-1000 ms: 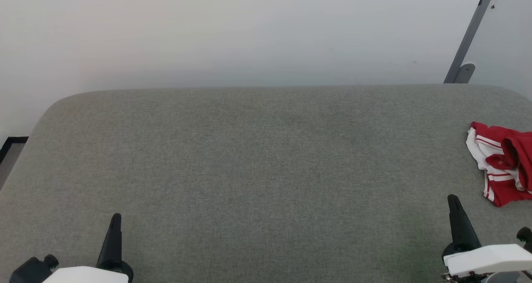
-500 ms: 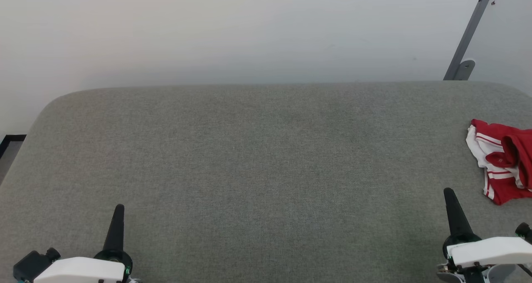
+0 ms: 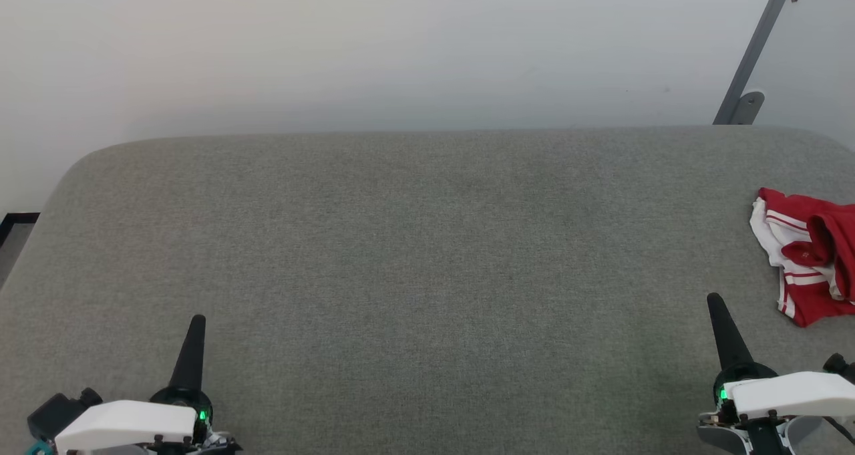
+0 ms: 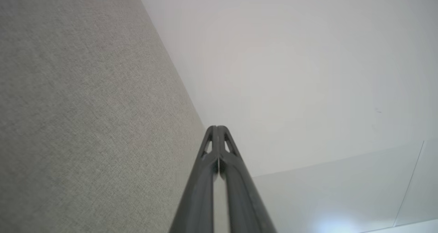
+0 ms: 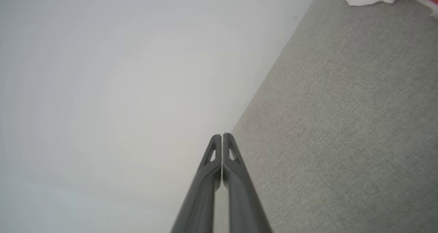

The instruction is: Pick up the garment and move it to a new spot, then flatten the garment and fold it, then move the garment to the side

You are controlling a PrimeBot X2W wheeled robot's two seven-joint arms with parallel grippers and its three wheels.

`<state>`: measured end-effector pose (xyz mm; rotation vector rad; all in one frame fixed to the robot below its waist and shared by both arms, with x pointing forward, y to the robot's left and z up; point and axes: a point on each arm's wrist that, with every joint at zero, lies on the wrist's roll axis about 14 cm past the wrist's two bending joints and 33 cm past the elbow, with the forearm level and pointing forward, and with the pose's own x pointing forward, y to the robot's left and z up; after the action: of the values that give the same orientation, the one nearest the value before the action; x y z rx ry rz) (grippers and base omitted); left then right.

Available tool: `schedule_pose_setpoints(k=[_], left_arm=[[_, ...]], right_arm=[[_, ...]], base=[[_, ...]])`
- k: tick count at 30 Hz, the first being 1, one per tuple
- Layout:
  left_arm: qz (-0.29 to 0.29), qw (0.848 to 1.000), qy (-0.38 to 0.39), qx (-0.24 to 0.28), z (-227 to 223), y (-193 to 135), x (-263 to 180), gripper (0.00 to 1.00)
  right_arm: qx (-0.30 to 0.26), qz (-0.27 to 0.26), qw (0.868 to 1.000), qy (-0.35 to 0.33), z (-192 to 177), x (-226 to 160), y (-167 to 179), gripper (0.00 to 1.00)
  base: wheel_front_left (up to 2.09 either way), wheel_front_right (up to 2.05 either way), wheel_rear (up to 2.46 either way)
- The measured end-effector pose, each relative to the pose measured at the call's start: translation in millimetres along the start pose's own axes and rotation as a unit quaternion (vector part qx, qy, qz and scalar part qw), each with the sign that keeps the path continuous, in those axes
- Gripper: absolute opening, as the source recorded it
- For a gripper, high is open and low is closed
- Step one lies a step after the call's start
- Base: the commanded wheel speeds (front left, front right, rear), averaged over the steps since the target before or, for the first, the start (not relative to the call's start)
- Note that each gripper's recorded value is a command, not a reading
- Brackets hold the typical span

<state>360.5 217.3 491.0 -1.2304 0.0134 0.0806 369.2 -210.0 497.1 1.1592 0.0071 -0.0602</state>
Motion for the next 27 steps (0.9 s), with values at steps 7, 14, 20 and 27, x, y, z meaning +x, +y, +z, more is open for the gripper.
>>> schedule_pose_setpoints(k=[7,14,20,27], left_arm=[[-0.003,0.999,0.004,-0.031,-2,-2,4,0.0],[-0.006,0.998,0.007,-0.059,-4,-6,8,0.0],[-0.011,0.997,0.01,-0.078,-6,-10,12,0.0],[-0.012,0.994,0.013,-0.103,-8,-10,15,0.0]], right_arm=[[0.038,0.001,0.999,0.003,-1,3,1,0.0],[0.069,0.002,0.998,0.006,-2,5,2,0.0],[0.096,0.007,0.995,0.008,-3,8,5,0.0],[0.123,0.009,0.992,0.012,-4,10,6,0.0]], base=[[0.0,0.0,0.0],[0.0,0.0,0.0],[0.0,0.0,0.0],[0.0,0.0,0.0]])
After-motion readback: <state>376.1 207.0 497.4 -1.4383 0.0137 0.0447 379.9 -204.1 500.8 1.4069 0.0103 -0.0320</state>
